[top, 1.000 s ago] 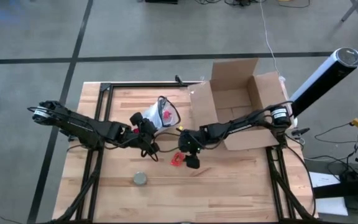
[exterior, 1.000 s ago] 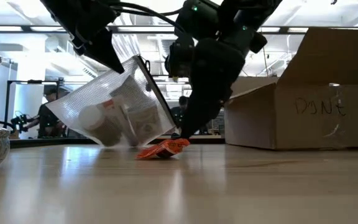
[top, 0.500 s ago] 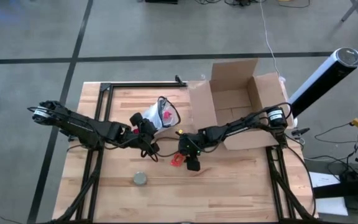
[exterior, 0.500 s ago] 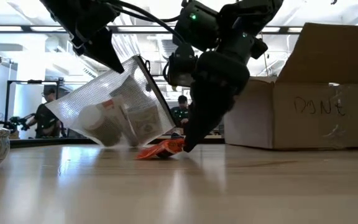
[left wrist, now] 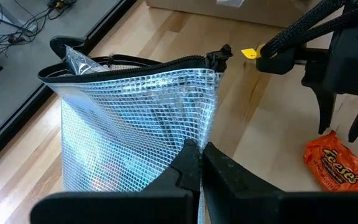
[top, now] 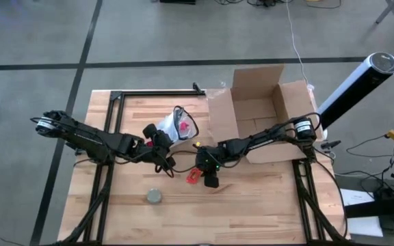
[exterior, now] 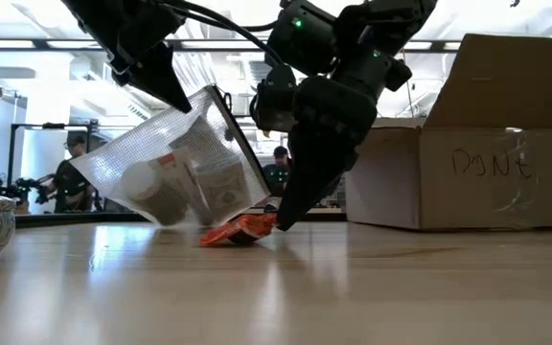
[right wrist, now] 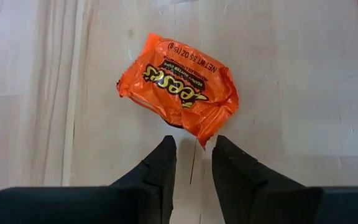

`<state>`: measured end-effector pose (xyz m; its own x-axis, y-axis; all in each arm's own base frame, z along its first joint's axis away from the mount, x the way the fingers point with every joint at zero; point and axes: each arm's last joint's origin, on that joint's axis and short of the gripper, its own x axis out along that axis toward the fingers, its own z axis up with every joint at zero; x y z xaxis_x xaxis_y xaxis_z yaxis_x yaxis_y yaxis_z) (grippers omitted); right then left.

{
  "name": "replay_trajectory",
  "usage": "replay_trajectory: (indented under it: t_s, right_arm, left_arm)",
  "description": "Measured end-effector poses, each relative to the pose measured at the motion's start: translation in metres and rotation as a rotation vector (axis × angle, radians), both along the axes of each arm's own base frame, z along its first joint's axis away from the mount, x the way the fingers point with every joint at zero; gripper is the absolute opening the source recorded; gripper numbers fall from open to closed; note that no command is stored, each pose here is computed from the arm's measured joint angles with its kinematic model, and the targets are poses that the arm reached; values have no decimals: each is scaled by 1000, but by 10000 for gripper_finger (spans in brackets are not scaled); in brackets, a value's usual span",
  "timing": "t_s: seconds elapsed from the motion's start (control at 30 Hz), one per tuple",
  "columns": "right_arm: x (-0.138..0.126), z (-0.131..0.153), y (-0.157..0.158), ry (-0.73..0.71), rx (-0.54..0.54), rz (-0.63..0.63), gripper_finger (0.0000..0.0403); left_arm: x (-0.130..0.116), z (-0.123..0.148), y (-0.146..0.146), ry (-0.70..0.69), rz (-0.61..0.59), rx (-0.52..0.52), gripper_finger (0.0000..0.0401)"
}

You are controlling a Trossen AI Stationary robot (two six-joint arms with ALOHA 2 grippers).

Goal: Unpack boxes

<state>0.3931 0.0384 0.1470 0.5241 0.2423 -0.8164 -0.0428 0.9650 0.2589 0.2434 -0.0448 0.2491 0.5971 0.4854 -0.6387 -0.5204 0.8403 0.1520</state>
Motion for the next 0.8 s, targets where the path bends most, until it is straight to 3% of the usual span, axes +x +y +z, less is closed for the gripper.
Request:
replay_trajectory:
  t_s: [0.33,0.8]
  right_arm:
    - [4,2,0,-41,16,-22,140]
    - [4,2,0,-42,1,-30,55]
  left_arm:
    - [0,0,0,-6,8,-7,0]
    - [0,0,0,-8,11,-9,0]
